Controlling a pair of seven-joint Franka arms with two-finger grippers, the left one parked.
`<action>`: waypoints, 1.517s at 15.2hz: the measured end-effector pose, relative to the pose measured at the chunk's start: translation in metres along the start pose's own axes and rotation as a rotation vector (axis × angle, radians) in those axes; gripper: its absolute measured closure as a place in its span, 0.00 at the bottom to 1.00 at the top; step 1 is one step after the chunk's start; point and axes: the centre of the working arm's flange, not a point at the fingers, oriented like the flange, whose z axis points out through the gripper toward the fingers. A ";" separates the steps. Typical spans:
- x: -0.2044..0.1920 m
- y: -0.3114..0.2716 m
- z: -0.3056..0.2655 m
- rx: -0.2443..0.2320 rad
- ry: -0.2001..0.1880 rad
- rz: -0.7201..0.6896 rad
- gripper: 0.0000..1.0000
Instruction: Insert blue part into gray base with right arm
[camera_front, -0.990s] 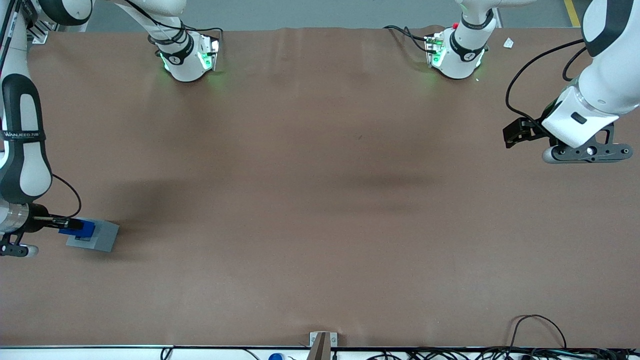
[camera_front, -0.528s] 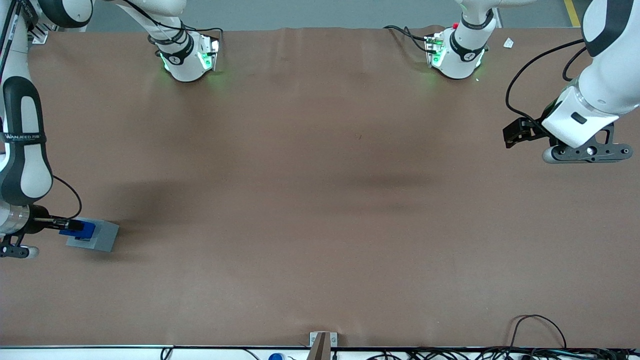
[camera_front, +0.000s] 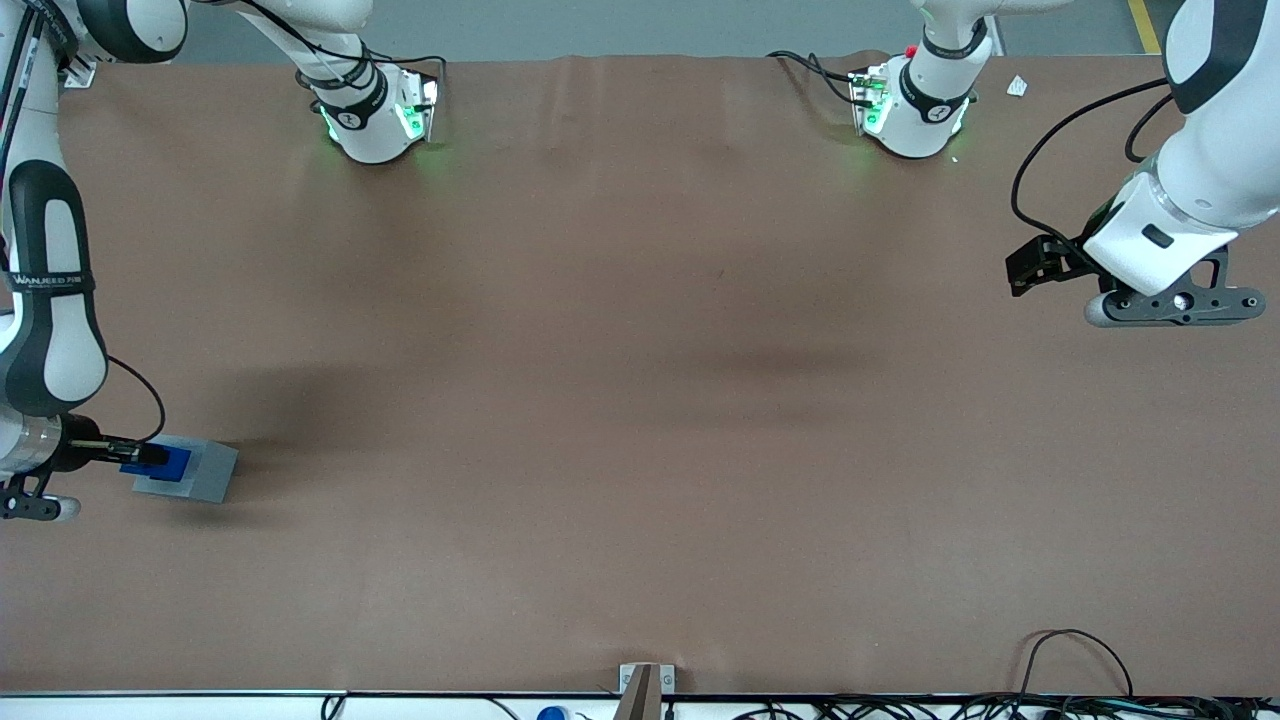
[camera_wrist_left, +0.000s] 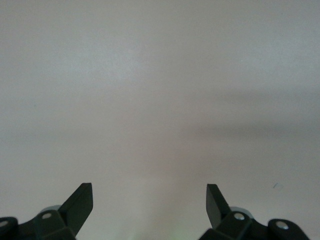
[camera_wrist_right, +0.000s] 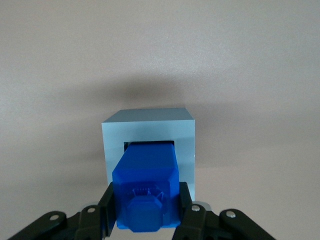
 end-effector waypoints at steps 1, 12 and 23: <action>0.001 0.000 0.001 0.000 0.000 0.000 0.49; 0.002 0.001 0.001 0.002 0.002 0.004 0.00; -0.042 -0.016 -0.130 0.026 -0.101 -0.020 0.00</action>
